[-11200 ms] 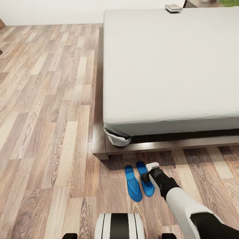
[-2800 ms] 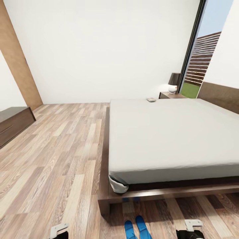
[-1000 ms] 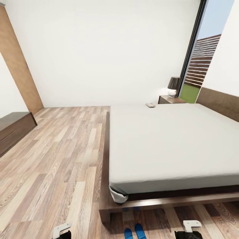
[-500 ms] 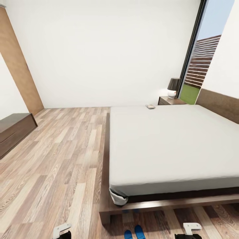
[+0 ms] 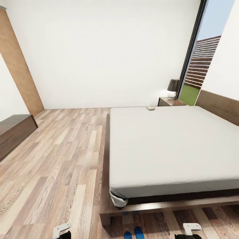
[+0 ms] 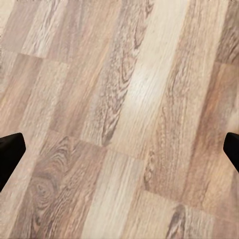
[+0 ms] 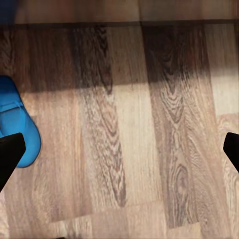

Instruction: In the bedroom, move the book from the bed onto either nightstand, and place the two sandals side by side next to the bed.

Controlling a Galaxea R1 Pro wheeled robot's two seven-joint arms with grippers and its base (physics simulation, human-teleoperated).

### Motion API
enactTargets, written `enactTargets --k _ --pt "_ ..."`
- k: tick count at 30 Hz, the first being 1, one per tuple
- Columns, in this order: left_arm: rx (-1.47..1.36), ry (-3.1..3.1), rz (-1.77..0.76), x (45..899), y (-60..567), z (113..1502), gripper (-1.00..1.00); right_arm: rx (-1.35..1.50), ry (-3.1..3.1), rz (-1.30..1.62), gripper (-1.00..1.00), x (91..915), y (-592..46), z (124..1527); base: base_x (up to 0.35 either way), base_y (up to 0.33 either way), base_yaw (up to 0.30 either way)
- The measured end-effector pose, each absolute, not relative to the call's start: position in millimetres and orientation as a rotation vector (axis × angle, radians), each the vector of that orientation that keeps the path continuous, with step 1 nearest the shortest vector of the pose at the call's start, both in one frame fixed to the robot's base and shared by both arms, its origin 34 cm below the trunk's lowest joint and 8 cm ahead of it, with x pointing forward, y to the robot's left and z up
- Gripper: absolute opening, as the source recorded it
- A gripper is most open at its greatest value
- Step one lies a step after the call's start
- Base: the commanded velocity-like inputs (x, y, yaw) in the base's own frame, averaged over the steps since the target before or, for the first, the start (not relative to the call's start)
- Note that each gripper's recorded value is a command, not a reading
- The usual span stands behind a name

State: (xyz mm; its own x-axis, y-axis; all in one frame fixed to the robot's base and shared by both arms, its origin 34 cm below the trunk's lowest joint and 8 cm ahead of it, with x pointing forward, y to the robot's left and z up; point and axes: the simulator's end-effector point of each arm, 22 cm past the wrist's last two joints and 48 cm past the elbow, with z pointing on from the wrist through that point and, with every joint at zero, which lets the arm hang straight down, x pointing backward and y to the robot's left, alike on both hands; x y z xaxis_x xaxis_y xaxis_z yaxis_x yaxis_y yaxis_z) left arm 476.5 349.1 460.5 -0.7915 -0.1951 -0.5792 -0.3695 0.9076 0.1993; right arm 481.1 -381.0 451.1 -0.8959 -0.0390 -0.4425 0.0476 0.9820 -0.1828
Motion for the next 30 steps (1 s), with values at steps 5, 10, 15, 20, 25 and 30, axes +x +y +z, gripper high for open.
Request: enactTargets --k 5,10,15,20,25,30 --pt "-0.404 2.497 0.409 477 350 470 1.00 0.006 2.676 -0.258 1.00 479 -380 459 0.000 0.000 0.000" --pt "-0.405 2.491 0.409 479 350 479 1.00 0.007 2.692 -0.255 1.00 472 -378 464 0.000 0.000 0.000" --pt "-0.407 2.484 0.408 480 349 489 1.00 0.008 2.703 -0.255 1.00 468 -379 471 0.000 0.000 0.000" --pt "-0.407 2.482 0.409 481 350 498 1.00 0.007 2.696 -0.253 1.00 469 -378 480 0.000 0.000 0.000" --pt "-0.407 2.482 0.409 481 350 506 1.00 0.007 2.682 -0.251 1.00 471 -377 489 0.000 0.000 0.000" --pt "-0.407 2.480 0.410 482 351 515 1.00 0.007 2.680 -0.250 1.00 471 -377 498 0.000 0.000 0.000"
